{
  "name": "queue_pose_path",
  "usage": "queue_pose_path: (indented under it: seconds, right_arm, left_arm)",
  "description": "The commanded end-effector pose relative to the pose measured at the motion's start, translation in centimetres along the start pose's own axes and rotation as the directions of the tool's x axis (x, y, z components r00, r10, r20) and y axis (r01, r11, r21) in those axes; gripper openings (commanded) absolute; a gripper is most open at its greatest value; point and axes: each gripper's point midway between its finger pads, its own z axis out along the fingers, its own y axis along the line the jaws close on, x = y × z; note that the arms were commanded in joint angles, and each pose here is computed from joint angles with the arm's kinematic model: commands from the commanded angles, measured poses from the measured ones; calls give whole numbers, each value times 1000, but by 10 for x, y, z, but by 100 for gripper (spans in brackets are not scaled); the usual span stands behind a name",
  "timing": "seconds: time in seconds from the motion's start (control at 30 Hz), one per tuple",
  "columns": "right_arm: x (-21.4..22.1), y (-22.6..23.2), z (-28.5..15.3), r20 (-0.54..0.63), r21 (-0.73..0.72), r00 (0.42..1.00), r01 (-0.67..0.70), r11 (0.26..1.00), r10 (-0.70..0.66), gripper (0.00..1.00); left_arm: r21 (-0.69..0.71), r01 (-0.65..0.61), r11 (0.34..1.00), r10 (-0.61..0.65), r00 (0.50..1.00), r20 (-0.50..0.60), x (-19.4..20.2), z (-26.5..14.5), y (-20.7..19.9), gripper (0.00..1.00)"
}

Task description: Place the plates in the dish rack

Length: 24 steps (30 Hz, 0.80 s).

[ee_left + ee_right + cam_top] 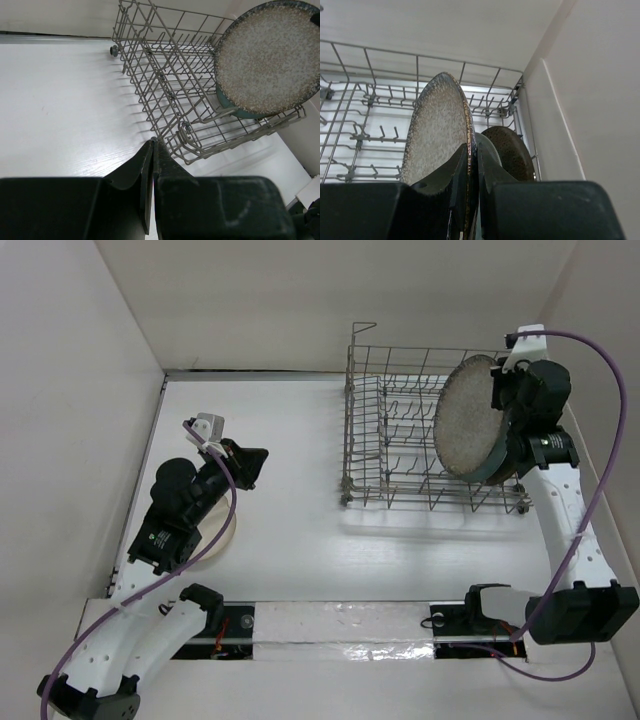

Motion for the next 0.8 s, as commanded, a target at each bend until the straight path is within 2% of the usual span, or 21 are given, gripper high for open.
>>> queue_pose_path:
  seconds: [0.0, 0.47, 0.77]
  right_arm:
    - [-97, -14, -16, 337, 29, 941, -57, 998, 44, 0]
    - [-61, 18, -4, 271, 48, 962, -9, 999, -4, 0]
    - [-44, 30, 2, 246, 15, 969, -37, 999, 32, 17]
  left_arm:
    - [38, -9, 999, 7, 999, 48, -14, -2, -10, 0]
    - [35, -5, 999, 4, 999, 36, -10, 1, -8, 0]
    - [28, -4, 1000, 3, 1000, 30, -9, 3, -7, 2]
